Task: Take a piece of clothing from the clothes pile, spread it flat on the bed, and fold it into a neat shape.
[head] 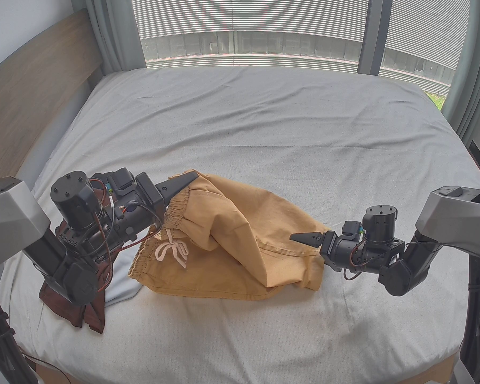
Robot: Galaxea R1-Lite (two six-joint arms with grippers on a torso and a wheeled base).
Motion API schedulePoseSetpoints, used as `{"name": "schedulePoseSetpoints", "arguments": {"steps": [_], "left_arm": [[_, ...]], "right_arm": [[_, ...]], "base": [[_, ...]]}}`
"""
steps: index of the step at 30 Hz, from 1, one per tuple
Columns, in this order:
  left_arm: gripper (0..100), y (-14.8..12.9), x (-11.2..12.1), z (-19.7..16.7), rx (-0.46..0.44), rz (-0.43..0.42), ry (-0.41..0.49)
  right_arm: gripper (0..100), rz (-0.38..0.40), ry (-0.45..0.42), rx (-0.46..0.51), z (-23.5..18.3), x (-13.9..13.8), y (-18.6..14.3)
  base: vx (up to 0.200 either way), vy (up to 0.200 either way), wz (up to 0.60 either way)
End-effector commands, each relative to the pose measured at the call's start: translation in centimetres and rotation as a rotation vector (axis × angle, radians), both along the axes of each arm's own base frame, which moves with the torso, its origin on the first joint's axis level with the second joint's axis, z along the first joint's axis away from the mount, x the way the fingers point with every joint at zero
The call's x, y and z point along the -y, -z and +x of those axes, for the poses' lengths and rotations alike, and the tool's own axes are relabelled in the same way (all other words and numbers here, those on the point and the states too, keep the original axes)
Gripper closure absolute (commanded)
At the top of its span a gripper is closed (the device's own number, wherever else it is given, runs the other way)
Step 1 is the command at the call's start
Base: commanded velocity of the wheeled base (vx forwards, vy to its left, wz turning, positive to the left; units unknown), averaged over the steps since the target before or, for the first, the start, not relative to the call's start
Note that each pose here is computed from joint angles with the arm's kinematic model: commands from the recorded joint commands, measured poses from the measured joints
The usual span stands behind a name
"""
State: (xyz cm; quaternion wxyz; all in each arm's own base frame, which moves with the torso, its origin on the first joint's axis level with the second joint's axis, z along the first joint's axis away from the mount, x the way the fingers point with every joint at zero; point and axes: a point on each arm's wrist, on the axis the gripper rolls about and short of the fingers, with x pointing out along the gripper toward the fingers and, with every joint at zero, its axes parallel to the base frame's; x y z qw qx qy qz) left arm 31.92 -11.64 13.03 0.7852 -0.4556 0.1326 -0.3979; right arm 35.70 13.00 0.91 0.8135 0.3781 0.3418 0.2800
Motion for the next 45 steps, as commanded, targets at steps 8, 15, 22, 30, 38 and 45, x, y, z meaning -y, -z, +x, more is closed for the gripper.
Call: {"name": "schedulePoseSetpoints", "arguments": {"steps": [8,15,22,30,38,45], "left_arm": [[100,-0.1,0.0,-0.1,0.003,-0.002,0.000],[100,-0.1,0.0,-0.1,0.003,-0.002,0.002],[100,-0.2,0.0,-0.1,0.004,-0.003,0.002],[100,-1.1,0.1,-0.5,0.028,-0.012,0.005],[100,-2.9,-0.1,-1.7,0.078,-0.026,0.016],[100,-3.1,-0.1,-1.9,0.090,-0.020,0.017]], "right_arm": [[0,-0.014,-0.012,-0.006,0.5,-0.4,1.4],[100,-0.025,-0.015,0.004,0.6,-0.4,1.7],[100,-0.016,-0.005,0.031,0.6,0.0,1.7],[100,0.015,0.035,0.144,-1.6,2.3,-1.6],[100,0.042,0.096,0.260,-2.3,4.6,-6.4],[100,0.047,0.117,0.286,-2.3,5.4,-7.3]], "base": [[0.000,0.000,0.00],[0.000,0.000,0.00],[0.000,0.000,0.00],[0.000,0.000,0.00],[0.000,0.000,0.00],[0.000,0.000,0.00]]}}
